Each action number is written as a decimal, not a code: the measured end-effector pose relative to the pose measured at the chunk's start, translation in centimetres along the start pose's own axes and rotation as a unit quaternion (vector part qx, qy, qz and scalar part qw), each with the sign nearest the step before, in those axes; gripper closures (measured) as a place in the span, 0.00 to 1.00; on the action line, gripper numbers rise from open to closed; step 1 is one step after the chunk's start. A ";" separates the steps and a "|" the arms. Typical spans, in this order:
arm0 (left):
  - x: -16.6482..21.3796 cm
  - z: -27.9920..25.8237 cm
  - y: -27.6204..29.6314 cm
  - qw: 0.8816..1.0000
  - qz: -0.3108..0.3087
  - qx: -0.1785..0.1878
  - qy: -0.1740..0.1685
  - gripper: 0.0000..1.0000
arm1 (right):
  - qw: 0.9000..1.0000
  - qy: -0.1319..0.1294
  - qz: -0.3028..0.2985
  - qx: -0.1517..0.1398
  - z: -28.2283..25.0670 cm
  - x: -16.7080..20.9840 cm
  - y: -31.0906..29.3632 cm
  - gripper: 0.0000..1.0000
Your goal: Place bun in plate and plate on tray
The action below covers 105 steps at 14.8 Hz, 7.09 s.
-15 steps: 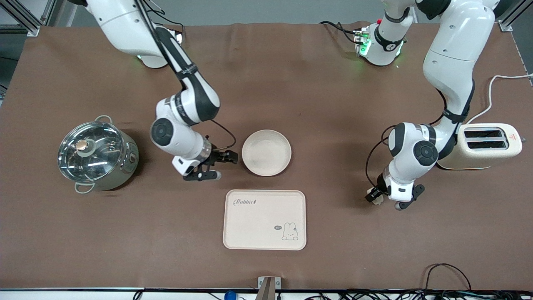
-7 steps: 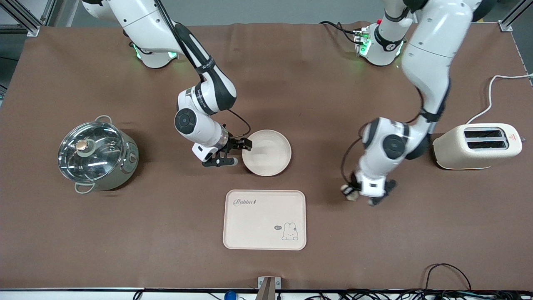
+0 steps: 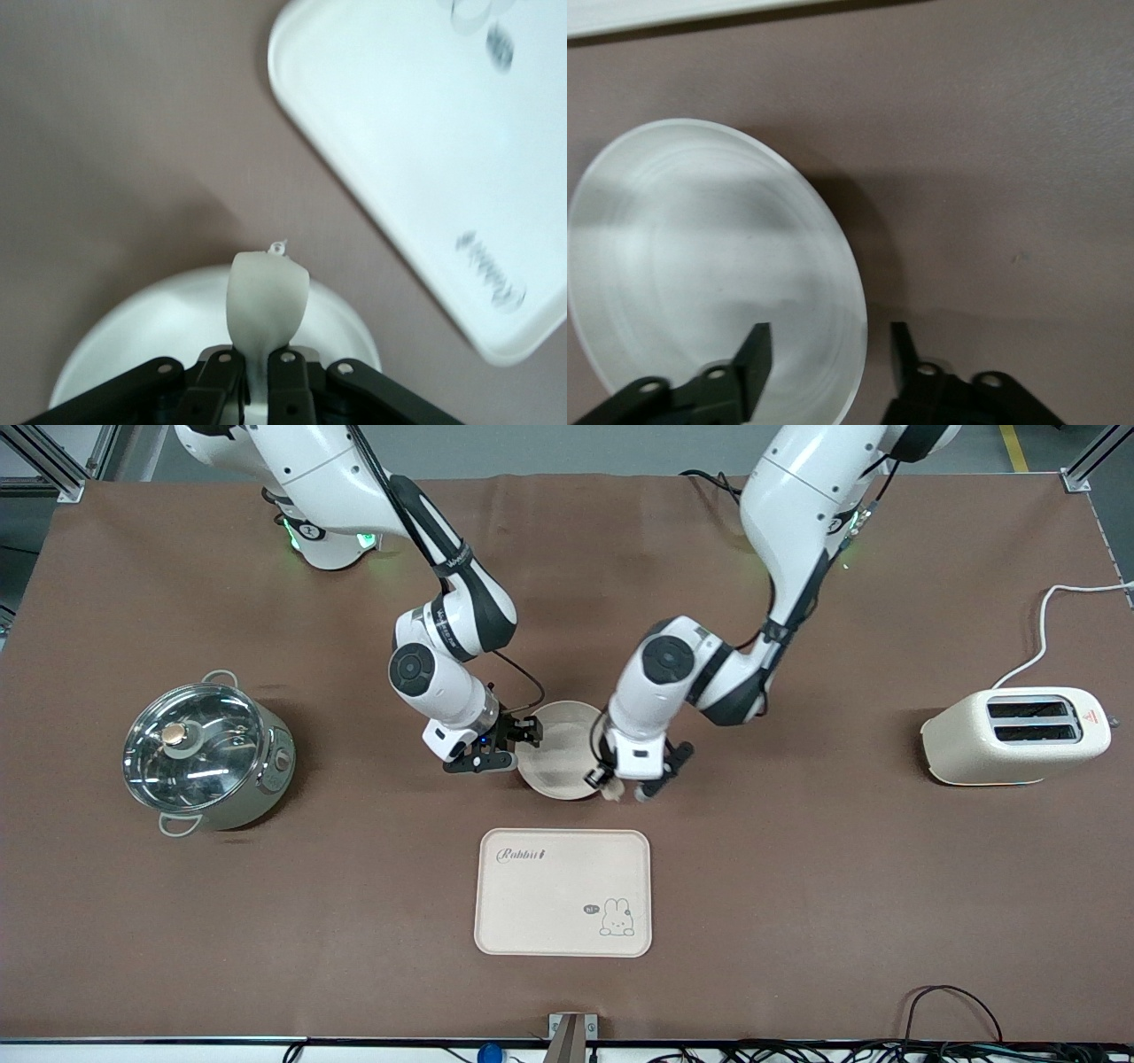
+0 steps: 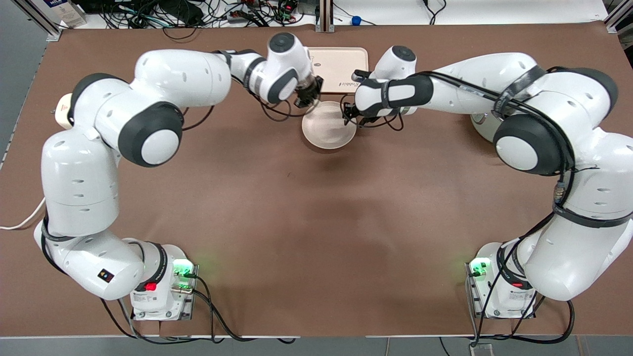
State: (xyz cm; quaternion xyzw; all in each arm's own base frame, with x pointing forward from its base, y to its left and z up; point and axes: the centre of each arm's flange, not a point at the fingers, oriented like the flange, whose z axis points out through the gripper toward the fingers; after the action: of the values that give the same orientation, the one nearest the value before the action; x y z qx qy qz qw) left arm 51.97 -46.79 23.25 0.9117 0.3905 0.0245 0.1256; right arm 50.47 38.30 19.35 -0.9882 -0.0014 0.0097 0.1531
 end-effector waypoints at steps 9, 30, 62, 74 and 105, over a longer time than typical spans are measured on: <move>-4.2 2.7 -0.5 1.000 -0.018 0.020 -0.008 0.35 | 1.000 0.010 0.001 -0.005 1.4 0.0 0.4 0.85; 13.3 -25.4 4.1 0.996 0.059 0.049 0.035 0.00 | 0.998 0.058 0.001 0.019 -2.8 2.3 -0.8 0.93; 22.9 -51.9 -19.7 0.921 0.366 0.127 -0.033 0.00 | 0.981 0.158 0.078 0.085 0.1 19.5 4.4 0.94; 23.3 -51.4 -19.6 0.922 0.365 0.127 -0.035 0.00 | 0.969 0.212 0.072 0.100 -2.7 20.8 3.6 0.00; 23.1 -52.9 -19.3 0.920 0.371 0.120 -0.025 0.00 | 0.992 0.018 0.033 -0.121 -48.4 9.4 24.3 0.00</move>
State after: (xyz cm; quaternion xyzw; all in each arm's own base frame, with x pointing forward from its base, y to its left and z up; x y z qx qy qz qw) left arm 46.86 -6.28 68.37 0.9998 0.0211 -0.0008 0.0067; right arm 60.81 0.55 57.91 -0.9989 0.0329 -0.0033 0.0322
